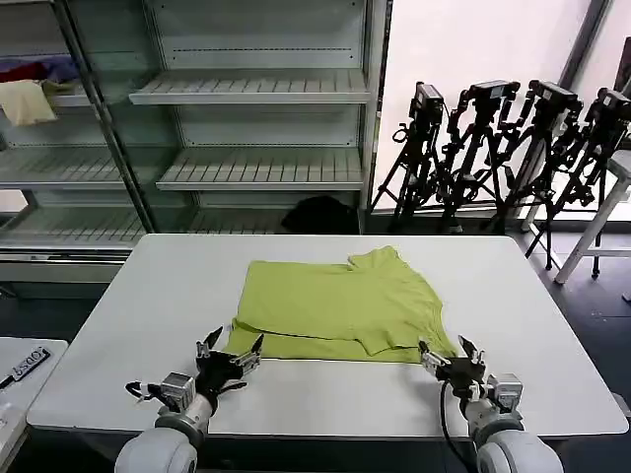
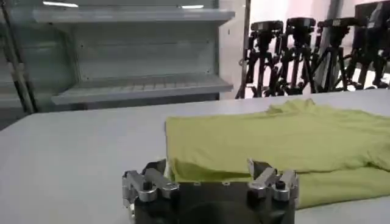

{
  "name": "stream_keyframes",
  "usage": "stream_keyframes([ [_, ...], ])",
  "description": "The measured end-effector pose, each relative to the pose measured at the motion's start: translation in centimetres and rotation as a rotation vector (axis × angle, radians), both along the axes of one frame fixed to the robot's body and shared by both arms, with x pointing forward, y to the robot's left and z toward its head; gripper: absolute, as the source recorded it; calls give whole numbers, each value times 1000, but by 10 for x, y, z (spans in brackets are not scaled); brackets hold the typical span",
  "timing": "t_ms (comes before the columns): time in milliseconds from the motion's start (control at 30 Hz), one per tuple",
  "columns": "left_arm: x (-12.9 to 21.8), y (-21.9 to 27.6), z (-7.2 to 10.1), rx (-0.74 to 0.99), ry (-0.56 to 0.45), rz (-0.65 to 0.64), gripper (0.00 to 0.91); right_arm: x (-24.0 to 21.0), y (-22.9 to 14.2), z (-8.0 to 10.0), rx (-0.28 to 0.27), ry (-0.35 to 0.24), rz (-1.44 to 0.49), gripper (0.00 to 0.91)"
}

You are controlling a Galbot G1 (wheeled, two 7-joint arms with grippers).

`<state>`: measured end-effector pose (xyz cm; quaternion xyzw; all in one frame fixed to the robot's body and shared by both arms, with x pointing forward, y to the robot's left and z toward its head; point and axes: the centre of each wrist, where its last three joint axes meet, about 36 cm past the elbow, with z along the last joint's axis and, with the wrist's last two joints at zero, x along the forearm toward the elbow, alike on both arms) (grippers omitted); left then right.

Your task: Fold and organize the clothes.

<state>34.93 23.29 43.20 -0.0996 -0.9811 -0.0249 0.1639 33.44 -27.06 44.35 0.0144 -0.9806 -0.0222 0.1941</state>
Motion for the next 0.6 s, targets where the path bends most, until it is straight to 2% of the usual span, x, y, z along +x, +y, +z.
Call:
stream_keyframes([
  [600, -4, 3, 2, 54, 52, 6, 907, -8, -2, -9, -30, 46, -24, 907],
])
